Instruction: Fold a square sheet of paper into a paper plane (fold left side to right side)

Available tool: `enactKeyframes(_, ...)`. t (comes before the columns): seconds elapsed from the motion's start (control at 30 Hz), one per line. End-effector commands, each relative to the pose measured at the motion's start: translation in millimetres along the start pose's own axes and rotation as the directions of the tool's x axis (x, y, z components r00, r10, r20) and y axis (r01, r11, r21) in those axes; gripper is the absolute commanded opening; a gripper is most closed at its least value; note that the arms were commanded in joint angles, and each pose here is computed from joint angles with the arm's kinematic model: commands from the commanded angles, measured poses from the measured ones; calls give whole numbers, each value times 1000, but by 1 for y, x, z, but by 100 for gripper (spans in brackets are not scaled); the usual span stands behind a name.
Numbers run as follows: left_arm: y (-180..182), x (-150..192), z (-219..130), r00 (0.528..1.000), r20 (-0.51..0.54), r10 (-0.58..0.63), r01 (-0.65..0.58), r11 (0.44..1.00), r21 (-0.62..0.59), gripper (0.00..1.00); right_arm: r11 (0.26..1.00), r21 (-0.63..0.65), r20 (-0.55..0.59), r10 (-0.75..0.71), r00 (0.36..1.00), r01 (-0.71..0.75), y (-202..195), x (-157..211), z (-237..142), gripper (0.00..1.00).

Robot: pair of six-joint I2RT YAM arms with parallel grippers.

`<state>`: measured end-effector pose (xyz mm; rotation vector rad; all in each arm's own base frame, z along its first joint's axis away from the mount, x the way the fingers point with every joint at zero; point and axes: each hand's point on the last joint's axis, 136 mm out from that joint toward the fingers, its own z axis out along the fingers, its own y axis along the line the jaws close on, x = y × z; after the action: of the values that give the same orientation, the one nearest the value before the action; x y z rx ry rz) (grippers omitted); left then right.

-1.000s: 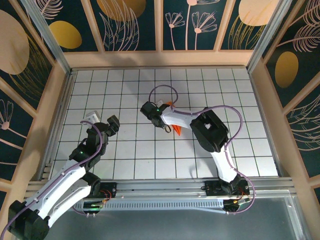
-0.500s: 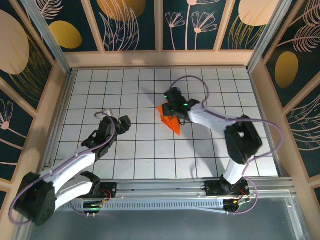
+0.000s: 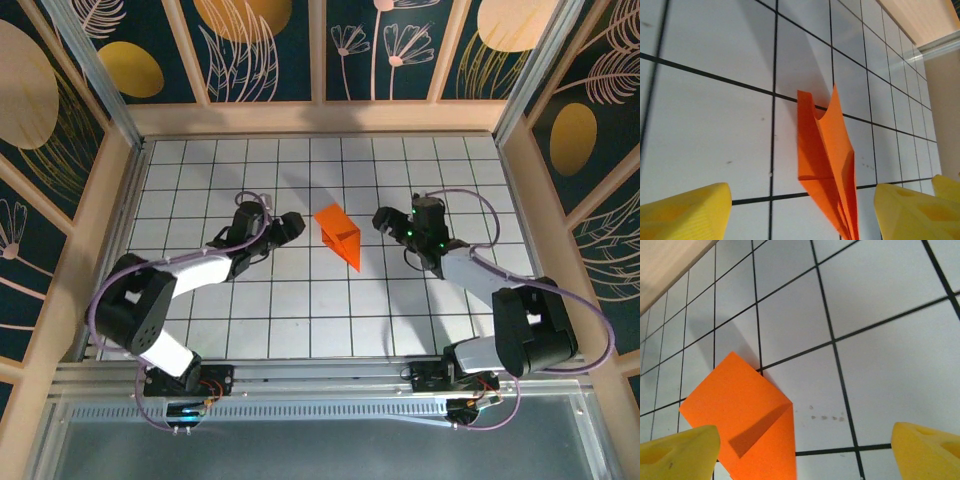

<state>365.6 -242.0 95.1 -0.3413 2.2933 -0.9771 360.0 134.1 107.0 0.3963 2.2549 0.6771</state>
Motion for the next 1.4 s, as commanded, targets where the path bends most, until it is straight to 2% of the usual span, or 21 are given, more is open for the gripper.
enactKeyframes(0.0,-33,1,17,998,-53,-32,39,991,131,74,991,-129,60,49,997,-41,22,-19,-11,89)
enactKeyframes(0.03,-40,0,20,998,-61,-32,40,988,149,74,992,-124,60,44,997,-37,20,-18,-11,89)
enactKeyframes(0.3,-33,10,70,989,-125,-83,98,989,114,72,996,-86,68,0,998,6,10,-19,-15,89)
enactKeyframes(0.43,-40,5,88,988,-130,-88,104,987,122,66,998,-67,71,-6,997,11,2,-20,-18,89)
enactKeyframes(0.5,-40,6,95,986,-136,-95,112,986,123,62,998,-66,74,-8,997,12,0,-21,-20,89)
enactKeyframes(0.6,-40,5,104,986,-137,-96,114,985,127,50,998,-67,76,-10,997,16,-2,-22,-22,89)
enactKeyframes(0.73,-32,4,105,990,-118,-79,91,991,100,27,996,-86,83,-27,996,34,1,-26,-26,87)
enactKeyframes(0.83,-33,0,94,995,-94,-35,45,993,110,7,988,-138,86,-65,994,76,11,-31,-30,84)
enactKeyframes(0.9,-35,-4,80,998,-69,1,8,991,133,0,975,-188,85,-106,991,121,22,-34,-34,83)
enactKeyframes(1.03,-35,-13,36,996,-23,85,-78,969,233,0,923,-314,80,-209,975,224,49,-33,-42,83)
enactKeyframes(1.13,-41,-12,-2,983,9,182,-174,923,343,0,864,-435,50,-259,965,254,68,-23,-43,86)
enactKeyframes(1.23,-47,1,-32,960,32,278,-264,863,431,0,777,-574,3,-311,950,256,91,-3,-39,91)
enactKeyframes(1.37,-46,23,-53,925,34,378,-346,805,482,0,684,-680,-48,-401,915,264,117,34,-24,92)
